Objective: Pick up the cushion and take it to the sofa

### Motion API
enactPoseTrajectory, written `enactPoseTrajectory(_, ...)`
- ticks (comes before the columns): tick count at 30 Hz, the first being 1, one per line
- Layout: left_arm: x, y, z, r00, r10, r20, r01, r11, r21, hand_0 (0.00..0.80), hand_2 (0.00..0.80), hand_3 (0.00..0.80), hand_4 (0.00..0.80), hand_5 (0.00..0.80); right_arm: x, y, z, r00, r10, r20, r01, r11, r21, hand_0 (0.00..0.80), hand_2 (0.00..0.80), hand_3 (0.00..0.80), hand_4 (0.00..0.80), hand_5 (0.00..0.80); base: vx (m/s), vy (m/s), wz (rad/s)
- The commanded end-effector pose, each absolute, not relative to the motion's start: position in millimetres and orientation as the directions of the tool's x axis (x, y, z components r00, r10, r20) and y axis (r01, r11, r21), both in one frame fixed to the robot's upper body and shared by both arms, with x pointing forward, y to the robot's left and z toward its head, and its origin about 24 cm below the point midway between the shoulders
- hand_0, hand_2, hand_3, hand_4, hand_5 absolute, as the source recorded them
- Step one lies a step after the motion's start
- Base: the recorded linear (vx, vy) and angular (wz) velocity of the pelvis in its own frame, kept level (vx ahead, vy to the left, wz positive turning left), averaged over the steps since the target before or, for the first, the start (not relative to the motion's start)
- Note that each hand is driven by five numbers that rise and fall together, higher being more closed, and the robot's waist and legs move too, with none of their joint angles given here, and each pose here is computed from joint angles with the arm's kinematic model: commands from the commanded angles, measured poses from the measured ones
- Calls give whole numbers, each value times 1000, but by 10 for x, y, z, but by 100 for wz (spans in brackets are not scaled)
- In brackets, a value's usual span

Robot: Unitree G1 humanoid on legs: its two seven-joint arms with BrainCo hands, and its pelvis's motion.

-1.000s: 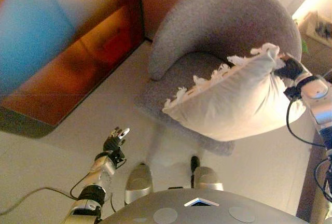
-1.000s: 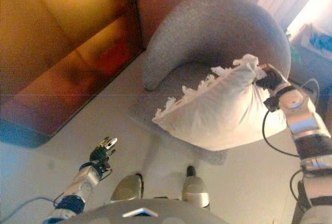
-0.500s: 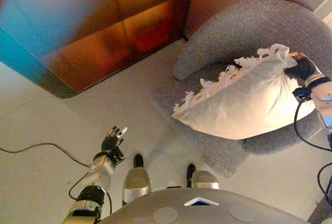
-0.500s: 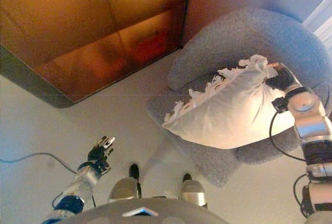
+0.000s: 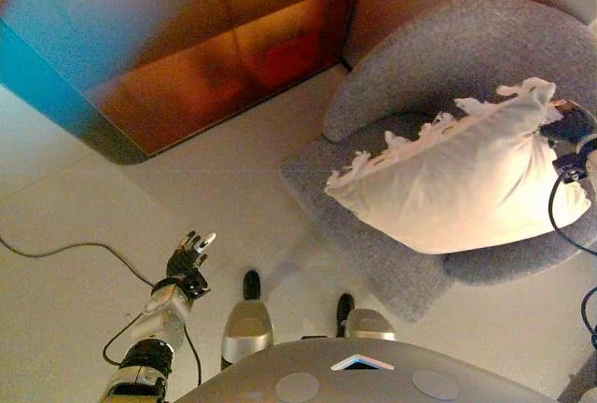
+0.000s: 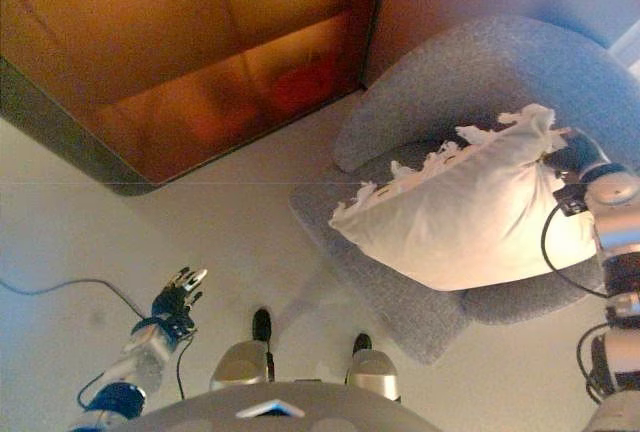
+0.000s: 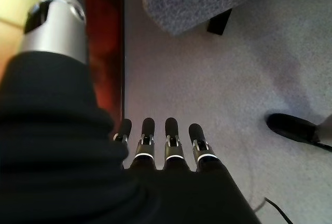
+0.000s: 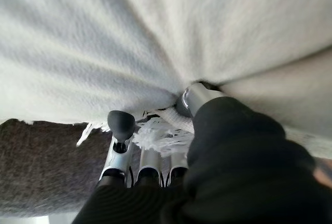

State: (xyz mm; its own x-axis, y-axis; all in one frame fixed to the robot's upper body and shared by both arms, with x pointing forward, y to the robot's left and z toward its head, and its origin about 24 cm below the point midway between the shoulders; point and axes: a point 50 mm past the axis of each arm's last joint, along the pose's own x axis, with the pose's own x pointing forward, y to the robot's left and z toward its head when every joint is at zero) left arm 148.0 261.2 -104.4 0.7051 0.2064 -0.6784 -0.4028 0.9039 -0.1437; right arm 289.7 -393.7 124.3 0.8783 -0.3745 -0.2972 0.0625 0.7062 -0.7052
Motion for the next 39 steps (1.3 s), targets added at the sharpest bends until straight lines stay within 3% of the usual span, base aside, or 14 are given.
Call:
enactPoseTrajectory(1,1570,2684,-918,760,192,-621,-359,920,-156,0,0,0,0,0,3009,-4079,2003,897,-439,-51,268,634,-725,800,800,800,800,800,117,-75,5)
enactPoseTrajectory(26,1828,2624,-612,869,150,-472,-319,899,-300,0,0,0,0,0,3134,-3917,2569,913,-382,146,348,538,-768,800,800,800,800,800,-25,-54,2)
enactPoseTrajectory(39,1885,2705,-508,880,167,-446,-327,893,-310,0,0,0,0,0,3125,-4029,2812,850,-496,176,424,446,-789,800,800,800,800,800,12,-56,1)
